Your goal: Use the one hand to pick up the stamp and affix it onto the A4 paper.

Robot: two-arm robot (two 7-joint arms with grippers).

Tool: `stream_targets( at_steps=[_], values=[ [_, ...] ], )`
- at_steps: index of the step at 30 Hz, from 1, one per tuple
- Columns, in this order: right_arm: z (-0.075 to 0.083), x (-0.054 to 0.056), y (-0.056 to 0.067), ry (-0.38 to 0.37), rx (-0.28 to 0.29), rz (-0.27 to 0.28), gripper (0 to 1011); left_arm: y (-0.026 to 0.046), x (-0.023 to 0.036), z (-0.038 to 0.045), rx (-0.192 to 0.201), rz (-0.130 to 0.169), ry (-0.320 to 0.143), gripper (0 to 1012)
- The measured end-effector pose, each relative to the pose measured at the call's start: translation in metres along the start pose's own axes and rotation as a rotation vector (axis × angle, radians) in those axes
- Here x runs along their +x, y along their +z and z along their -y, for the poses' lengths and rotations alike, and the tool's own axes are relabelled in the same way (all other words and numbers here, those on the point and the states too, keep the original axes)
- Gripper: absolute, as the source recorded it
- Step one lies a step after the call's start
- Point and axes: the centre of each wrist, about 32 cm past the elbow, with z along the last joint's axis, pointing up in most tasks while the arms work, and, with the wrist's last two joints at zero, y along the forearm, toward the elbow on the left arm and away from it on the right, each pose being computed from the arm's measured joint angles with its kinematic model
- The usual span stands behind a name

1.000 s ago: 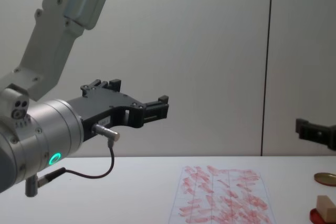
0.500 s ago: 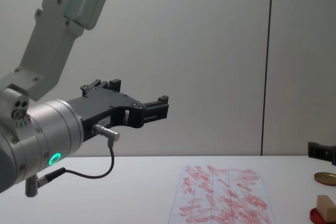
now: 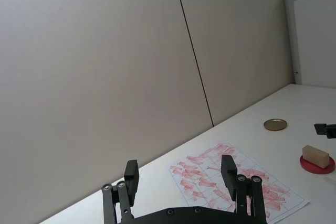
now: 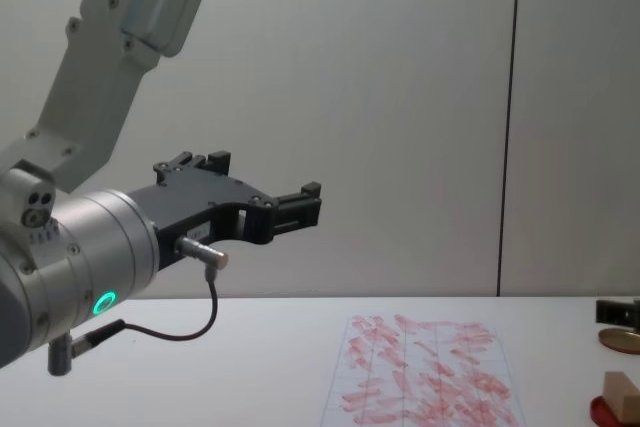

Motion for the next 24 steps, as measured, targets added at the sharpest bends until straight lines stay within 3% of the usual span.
stream_targets(
  at_steps=[24],
  values=[
    [-0.043, 0.001, -0.003, -0.032, -0.139, -0.048, 1001, 0.0000, 0.0000, 0.0000, 0.000, 0.000, 0.000, 993]
  ],
)
